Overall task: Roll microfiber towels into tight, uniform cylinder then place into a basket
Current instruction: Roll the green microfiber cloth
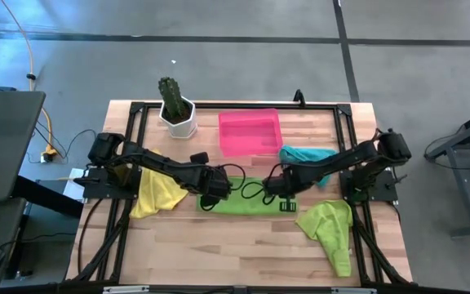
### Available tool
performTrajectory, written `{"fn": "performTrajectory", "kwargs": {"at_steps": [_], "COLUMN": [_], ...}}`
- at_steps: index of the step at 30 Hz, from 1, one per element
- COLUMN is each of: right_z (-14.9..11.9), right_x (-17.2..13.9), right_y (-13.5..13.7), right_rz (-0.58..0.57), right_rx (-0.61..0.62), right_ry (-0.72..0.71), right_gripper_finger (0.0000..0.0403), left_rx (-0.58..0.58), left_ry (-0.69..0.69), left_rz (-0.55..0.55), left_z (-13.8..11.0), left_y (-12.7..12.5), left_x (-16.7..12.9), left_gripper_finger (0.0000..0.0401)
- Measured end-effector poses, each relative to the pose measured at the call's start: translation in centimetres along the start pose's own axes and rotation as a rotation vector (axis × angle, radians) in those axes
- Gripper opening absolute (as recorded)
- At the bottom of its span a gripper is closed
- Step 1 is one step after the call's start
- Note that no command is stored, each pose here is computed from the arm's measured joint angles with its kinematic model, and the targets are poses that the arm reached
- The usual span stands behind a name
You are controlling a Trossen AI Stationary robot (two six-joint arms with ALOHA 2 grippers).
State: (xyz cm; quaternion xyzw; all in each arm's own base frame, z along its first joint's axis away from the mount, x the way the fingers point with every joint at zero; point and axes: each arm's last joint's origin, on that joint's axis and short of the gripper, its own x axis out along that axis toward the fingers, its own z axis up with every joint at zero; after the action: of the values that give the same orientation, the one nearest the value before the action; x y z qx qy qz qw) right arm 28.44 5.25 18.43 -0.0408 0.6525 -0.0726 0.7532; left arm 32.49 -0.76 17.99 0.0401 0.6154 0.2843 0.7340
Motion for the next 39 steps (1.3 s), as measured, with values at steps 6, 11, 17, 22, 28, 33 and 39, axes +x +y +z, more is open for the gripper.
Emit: {"fn": "performTrajectory", "kwargs": {"at_steps": [6,11,17,22,28,33,39], "right_z": [-0.2,-0.1,0.1,0.1,0.2,0.2,-0.2], "right_x": [-0.2,0.4,1.7,2.2,2.2,2.2,2.2], "right_y": [0.8,1.3,1.6,1.7,1.8,1.8,1.6], "right_rz": [0.005,0.002,-0.013,-0.017,-0.018,-0.018,-0.029], "right_rx": [0.057,0.082,0.072,0.066,0.047,0.046,0.024], "right_ry": [-0.005,0.003,0.046,0.055,0.053,0.053,0.089], "right_gripper_finger": [0.0090,0.0090,0.0090,0.0090,0.0090,0.0090,0.0090], "left_rx": [0.001,-0.003,0.001,0.001,-0.055,-0.060,-0.049], "left_ry": [0.000,0.000,0.014,0.036,0.017,0.001,0.031], "left_rz": [0.000,0.000,-0.001,-0.026,0.009,0.047,0.025], "left_z": [0.0,0.0,-0.3,-0.6,-0.6,-0.6,-0.8], "left_y": [0.0,0.0,-0.1,-0.2,-0.1,0.0,0.0], "left_x": [0.0,0.0,0.3,0.6,0.6,0.6,0.6], "left_gripper_finger": [0.0000,0.0000,0.0000,0.0000,0.0012,0.0055,0.0102]}}
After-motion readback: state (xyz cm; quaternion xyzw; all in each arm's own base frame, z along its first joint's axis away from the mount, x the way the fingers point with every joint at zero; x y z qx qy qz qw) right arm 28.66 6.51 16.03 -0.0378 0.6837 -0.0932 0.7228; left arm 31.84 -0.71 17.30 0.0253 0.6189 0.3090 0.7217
